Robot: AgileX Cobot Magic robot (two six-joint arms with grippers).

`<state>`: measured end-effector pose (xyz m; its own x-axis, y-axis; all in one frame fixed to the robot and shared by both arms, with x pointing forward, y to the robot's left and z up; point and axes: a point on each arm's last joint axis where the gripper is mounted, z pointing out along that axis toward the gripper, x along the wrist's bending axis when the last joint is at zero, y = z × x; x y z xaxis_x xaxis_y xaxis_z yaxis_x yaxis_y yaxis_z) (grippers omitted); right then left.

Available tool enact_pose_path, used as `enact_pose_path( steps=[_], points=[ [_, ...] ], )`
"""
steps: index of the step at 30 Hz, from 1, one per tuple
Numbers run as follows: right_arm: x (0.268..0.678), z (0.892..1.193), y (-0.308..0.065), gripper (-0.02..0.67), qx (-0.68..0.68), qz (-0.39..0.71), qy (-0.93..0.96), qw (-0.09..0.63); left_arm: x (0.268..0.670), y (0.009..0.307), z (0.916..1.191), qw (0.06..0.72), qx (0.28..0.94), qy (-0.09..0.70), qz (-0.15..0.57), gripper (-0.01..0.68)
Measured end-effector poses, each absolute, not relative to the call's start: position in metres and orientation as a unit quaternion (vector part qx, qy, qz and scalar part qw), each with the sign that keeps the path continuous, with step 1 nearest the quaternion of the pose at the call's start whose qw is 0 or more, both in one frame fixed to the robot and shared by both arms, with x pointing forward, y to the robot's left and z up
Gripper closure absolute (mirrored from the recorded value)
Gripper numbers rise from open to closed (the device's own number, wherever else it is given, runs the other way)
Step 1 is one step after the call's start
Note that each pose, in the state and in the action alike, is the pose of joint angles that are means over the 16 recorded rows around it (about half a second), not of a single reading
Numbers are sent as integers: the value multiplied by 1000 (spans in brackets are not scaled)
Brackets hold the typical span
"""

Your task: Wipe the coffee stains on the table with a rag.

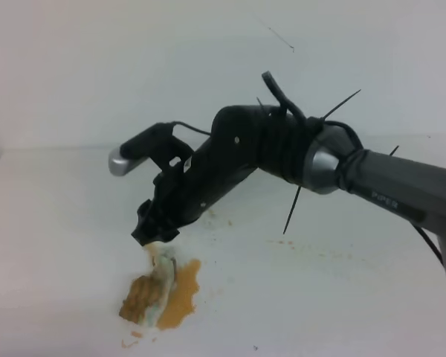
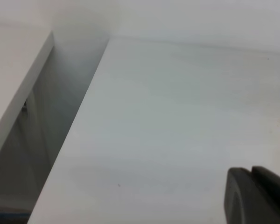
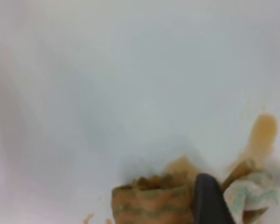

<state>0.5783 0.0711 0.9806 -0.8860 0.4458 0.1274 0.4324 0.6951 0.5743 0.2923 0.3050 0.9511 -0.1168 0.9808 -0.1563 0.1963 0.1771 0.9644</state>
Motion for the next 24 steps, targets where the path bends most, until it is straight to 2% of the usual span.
enact_pose_path(
  steps=[6, 14, 18, 24],
  points=[
    [564, 985, 83, 291, 185, 286, 939, 42, 292, 305, 951, 460, 479, 614, 426, 672],
    [546, 954, 102, 309, 136, 226, 962, 74, 292, 305, 950, 460, 479, 614, 426, 672],
    [542, 937, 107, 362, 128, 205, 967, 79, 292, 305, 950, 460, 480, 614, 426, 672],
    [541, 918, 106, 494, 123, 173, 975, 72, 292, 305, 950, 460, 480, 614, 426, 672]
  ],
)
